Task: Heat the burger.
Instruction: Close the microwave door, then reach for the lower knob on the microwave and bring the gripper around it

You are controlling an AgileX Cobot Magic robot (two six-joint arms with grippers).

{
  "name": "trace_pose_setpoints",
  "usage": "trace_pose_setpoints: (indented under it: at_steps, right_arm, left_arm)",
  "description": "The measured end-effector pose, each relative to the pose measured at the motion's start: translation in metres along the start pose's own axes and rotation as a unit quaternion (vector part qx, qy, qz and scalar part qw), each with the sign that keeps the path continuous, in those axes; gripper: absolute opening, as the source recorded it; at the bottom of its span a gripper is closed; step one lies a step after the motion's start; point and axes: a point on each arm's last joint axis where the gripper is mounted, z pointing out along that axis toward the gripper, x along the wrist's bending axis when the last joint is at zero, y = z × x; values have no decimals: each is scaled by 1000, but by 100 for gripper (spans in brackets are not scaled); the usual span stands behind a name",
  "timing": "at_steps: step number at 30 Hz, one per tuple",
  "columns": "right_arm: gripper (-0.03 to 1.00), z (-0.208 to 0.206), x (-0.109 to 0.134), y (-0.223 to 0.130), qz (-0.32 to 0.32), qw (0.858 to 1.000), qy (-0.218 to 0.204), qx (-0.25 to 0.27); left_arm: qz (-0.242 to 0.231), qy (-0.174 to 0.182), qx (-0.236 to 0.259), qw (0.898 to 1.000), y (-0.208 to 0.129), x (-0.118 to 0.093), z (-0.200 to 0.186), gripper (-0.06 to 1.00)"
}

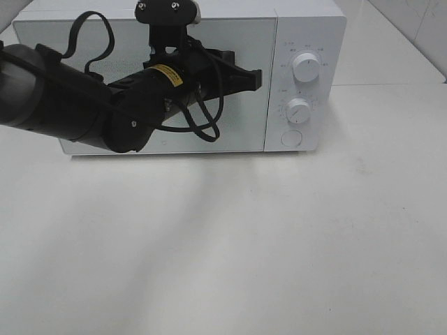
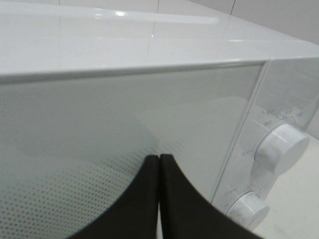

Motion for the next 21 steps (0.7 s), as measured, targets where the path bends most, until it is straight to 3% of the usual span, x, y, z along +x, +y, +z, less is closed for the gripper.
trace_pose_setpoints:
  at_steps: [8, 14, 15, 16, 17, 18, 19, 20, 21]
  right_arm:
    - [75, 0, 0, 0, 0, 1000, 0, 0]
    - [75, 0, 0, 0, 0, 1000, 0, 0]
    - [75, 0, 0, 0, 0, 1000, 0, 0]
    - [75, 0, 0, 0, 0, 1000, 0, 0]
    - [75, 0, 0, 0, 0, 1000, 0, 0]
    - [75, 0, 0, 0, 0, 1000, 0, 0]
    - [75, 0, 0, 0, 0, 1000, 0, 0]
    - [75, 0, 0, 0, 0, 1000, 0, 0]
    - [75, 0, 0, 0, 0, 1000, 0, 0]
  left_arm:
    - [0, 1, 25, 1000, 0, -2, -1, 0]
    - [-24, -8, 95, 995, 11, -15, -13, 3]
    - [-23, -14, 110, 994, 12, -19, -16, 8]
    - [-20, -26, 139, 990, 14, -27, -22, 23]
    - [-20, -26, 139, 990, 14, -27, -22, 23]
    - [-19, -31, 152, 988, 14, -30, -25, 36]
    - [-19, -31, 152, 988, 14, -30, -25, 36]
    - [-16, -42, 178, 983, 16, -37, -31, 64]
    - [-16, -45, 190, 981, 16, -39, -34, 75]
